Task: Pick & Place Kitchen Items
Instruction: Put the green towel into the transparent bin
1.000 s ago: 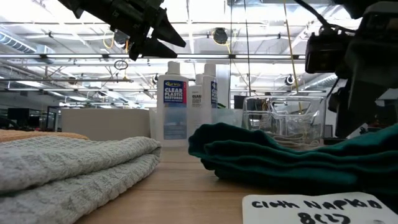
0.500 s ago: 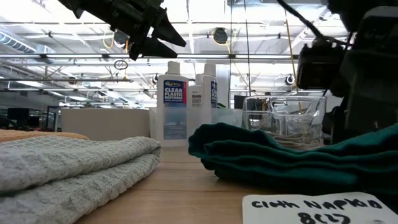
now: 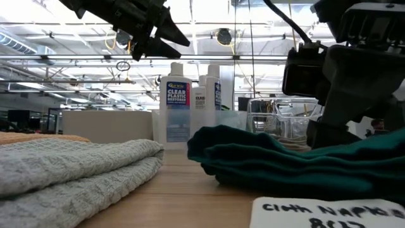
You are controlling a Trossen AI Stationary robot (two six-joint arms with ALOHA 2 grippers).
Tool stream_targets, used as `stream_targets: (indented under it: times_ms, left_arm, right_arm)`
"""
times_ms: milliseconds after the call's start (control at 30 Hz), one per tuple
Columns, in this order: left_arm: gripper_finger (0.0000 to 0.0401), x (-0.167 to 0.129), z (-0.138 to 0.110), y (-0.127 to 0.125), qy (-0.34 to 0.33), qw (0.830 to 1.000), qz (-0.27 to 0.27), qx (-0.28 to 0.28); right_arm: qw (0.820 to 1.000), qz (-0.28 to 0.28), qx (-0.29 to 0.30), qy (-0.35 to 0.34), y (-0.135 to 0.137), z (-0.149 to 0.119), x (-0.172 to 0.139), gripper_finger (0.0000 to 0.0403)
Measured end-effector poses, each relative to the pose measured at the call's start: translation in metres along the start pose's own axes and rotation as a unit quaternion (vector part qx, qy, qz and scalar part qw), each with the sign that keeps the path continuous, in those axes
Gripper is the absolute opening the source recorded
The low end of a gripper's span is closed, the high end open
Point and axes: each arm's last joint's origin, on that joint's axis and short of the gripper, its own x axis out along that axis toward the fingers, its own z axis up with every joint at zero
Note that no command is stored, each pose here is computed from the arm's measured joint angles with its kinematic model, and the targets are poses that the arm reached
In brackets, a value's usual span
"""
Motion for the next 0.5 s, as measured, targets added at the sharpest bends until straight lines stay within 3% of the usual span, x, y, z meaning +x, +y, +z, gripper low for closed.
stream_targets:
  times_ms: [200,500]
  left_arm:
    - [0.0235,0.0000,0.0003,-0.0001,-0.002,1.000,-0.001,-0.001]
    - [0.0234,-0.0001,0.0007,-0.0003,-0.004,1.000,-0.001,-0.001]
  right_arm:
    - [0.998,-0.005,-0.056,0.012,0.0011,-0.0073,0.0024,0.0230]
    - [0.994,-0.014,-0.108,0.024,-0.0009,-0.0100,0.0026,0.0114]
